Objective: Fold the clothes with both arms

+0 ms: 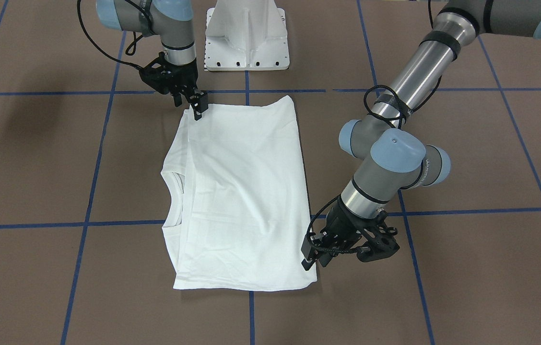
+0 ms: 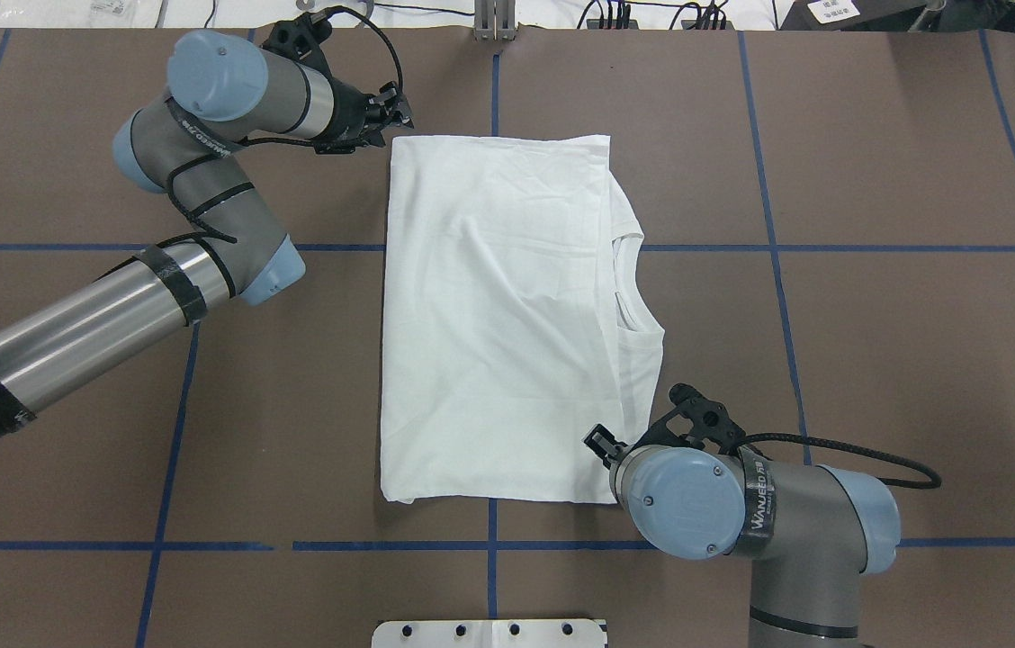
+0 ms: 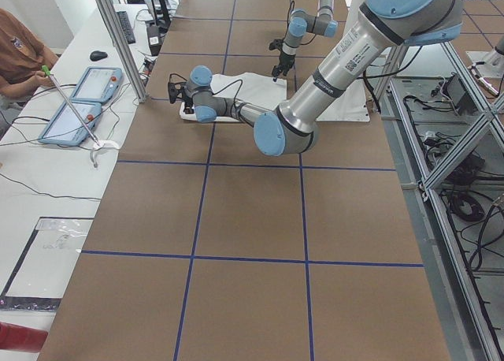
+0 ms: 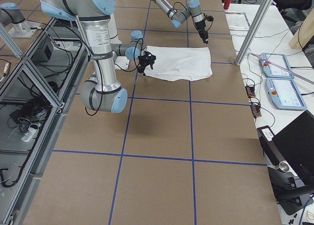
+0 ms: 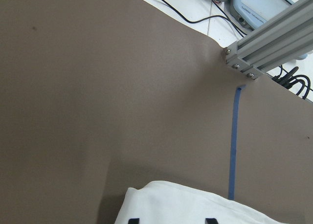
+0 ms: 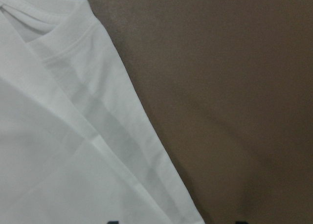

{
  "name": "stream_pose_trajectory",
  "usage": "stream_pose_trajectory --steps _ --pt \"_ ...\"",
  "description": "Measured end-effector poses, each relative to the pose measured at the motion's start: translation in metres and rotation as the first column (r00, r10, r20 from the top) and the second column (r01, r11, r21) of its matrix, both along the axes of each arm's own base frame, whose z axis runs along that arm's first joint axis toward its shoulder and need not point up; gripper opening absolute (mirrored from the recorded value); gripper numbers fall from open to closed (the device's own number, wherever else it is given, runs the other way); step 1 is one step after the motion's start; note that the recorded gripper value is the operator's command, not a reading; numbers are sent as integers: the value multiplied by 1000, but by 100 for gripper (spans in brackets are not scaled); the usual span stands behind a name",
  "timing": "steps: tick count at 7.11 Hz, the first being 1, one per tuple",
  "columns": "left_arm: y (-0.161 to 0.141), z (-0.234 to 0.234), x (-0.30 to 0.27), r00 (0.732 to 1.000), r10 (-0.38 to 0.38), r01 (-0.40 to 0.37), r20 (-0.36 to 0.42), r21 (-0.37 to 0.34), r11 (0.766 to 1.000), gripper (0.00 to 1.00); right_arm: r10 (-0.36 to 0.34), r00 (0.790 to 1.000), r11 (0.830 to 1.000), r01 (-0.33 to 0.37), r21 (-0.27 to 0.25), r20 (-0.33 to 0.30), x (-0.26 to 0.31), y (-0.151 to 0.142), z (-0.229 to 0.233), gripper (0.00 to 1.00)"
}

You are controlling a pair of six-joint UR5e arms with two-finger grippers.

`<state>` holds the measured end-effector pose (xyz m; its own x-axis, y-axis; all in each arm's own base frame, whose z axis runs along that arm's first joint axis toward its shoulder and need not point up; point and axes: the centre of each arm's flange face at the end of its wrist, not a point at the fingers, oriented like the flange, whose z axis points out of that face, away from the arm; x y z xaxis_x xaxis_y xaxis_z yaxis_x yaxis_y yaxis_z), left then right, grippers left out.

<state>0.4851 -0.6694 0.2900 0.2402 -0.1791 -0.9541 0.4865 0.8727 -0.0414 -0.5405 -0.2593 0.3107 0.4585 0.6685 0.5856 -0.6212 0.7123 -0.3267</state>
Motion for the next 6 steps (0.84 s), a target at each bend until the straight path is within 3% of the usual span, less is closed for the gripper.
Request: stream_pose_trajectory --steps 6 --pt "4 -5 -4 1000 0 0 -10 11 1000 55 -14 1000 1000 14 -11 6 -1 2 0 65"
